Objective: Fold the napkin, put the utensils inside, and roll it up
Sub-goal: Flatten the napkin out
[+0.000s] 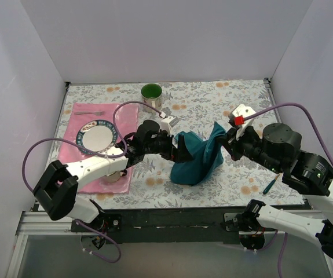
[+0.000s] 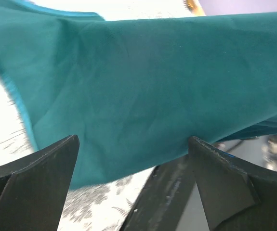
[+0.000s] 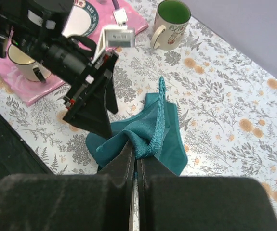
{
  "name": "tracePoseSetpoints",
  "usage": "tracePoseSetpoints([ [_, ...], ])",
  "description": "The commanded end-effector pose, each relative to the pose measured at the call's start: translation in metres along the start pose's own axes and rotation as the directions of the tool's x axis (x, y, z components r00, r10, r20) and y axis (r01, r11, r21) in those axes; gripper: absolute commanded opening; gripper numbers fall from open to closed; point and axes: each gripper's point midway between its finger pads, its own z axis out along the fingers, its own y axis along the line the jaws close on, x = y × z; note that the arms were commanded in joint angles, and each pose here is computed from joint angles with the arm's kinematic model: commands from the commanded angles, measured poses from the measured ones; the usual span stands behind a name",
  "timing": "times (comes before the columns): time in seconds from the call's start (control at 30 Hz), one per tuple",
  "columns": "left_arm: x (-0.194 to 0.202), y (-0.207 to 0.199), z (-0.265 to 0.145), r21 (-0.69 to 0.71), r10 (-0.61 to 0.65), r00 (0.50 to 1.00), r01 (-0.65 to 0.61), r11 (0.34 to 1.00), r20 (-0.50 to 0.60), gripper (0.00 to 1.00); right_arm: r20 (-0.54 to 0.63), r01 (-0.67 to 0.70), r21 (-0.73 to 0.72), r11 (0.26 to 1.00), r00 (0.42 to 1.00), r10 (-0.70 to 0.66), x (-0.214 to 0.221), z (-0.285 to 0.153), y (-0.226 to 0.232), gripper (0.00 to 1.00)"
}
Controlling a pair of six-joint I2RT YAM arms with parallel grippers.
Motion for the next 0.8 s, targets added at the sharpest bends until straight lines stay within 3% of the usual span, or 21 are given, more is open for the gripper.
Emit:
tracePoseSetpoints([
  [0.0,-0.008,-0.05,0.009,0.285,-0.001,1.0,0.009,0.959,-0.028,0.98,0.083,0.029,0.068,0.997,0.996,-0.035,-0.03,-0.023,-0.017,0.01],
  [0.17,0.005,-0.082,0.004,0.446,0.015,0.998,0.015,0.895,-0.063,0.96,0.151,0.014,0.09,0.996,0.988,-0.028,-0.051,-0.031,-0.022,0.01],
  [0.27,0.013,-0.091,-0.001,0.467,0.03,0.998,0.002,0.884,-0.06,0.95,0.141,0.012,0.14,0.99,0.989,-0.032,-0.051,-0.027,-0.03,0.01],
  [0.43,0.017,-0.091,0.005,0.359,0.07,0.997,-0.063,0.931,-0.007,0.96,0.132,0.031,0.169,0.985,0.99,-0.054,-0.061,-0.023,-0.036,0.01],
  [0.53,0.009,-0.072,0.033,0.204,0.017,1.0,-0.016,0.979,-0.003,0.92,0.176,0.039,0.121,0.992,0.983,-0.06,-0.075,-0.027,-0.028,0.01],
  [0.57,0.024,-0.054,0.049,0.139,-0.015,0.998,0.024,0.99,-0.064,0.89,0.192,0.036,0.113,0.993,0.98,-0.057,-0.078,-0.03,-0.027,0.01],
  [0.67,0.027,-0.027,0.07,0.017,-0.043,0.997,0.045,0.999,-0.069,0.65,0.238,0.036,0.086,0.996,0.97,-0.055,-0.09,-0.043,-0.024,0.01],
  [0.73,0.008,-0.008,0.077,-0.109,-0.028,0.999,0.026,0.994,-0.019,0.44,0.251,0.039,0.09,0.995,0.966,-0.06,-0.092,-0.05,-0.025,0.01],
  [0.77,0.016,0.004,0.073,-0.167,-0.006,0.998,-0.005,0.986,-0.067,0.38,0.263,0.043,0.097,0.994,0.963,-0.068,-0.093,-0.056,-0.027,0.01],
])
